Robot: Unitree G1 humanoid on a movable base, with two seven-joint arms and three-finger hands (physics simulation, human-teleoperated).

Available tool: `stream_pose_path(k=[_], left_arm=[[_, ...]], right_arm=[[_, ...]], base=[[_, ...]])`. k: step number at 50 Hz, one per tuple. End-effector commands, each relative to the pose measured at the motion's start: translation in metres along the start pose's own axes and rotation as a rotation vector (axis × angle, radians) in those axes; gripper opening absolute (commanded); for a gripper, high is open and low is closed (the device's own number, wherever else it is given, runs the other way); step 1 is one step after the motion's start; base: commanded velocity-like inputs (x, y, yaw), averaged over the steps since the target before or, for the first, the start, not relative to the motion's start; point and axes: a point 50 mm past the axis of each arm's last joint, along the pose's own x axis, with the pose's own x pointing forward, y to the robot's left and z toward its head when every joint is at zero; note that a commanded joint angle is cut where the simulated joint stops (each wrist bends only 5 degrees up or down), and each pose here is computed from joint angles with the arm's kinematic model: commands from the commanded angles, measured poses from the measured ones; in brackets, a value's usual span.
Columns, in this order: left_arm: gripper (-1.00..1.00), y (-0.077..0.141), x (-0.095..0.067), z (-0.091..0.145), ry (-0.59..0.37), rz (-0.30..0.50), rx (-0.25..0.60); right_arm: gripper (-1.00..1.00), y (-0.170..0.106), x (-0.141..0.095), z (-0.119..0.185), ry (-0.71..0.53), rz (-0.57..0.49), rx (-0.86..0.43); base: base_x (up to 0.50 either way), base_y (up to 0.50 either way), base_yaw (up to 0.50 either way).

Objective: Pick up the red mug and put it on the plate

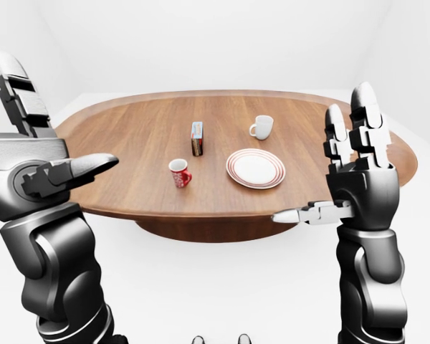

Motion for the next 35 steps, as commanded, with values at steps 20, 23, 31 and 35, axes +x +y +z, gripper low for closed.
stream_pose_path(k=[20, 23, 31, 35], left_arm=[[1.00, 0.001, -0.001, -0.002, 0.009, 0.004, 0.002], [1.00, 0.001, 0.000, -0.001, 0.004, 0.006, -0.001], [1.00, 0.000, -0.001, 0.000, 0.003, 0.003, -0.007], [1.00, 0.000, -0.002, -0.001, 0.009, 0.002, -0.005]], right_arm=[[1.00, -0.003, -0.004, -0.006, 0.037, -0.017, -0.021], [1.00, -0.004, -0.005, -0.008, 0.048, -0.017, -0.030], [1.00, -0.006, -0.009, -0.007, 0.054, -0.021, -0.009], [1.00, -0.007, -0.009, -0.006, 0.047, -0.024, -0.003]], base=[[-0.03, 0.48, 0.00], [0.00, 0.00, 0.00], [0.19, 0.00, 0.00], [0.50, 0.00, 0.00]])
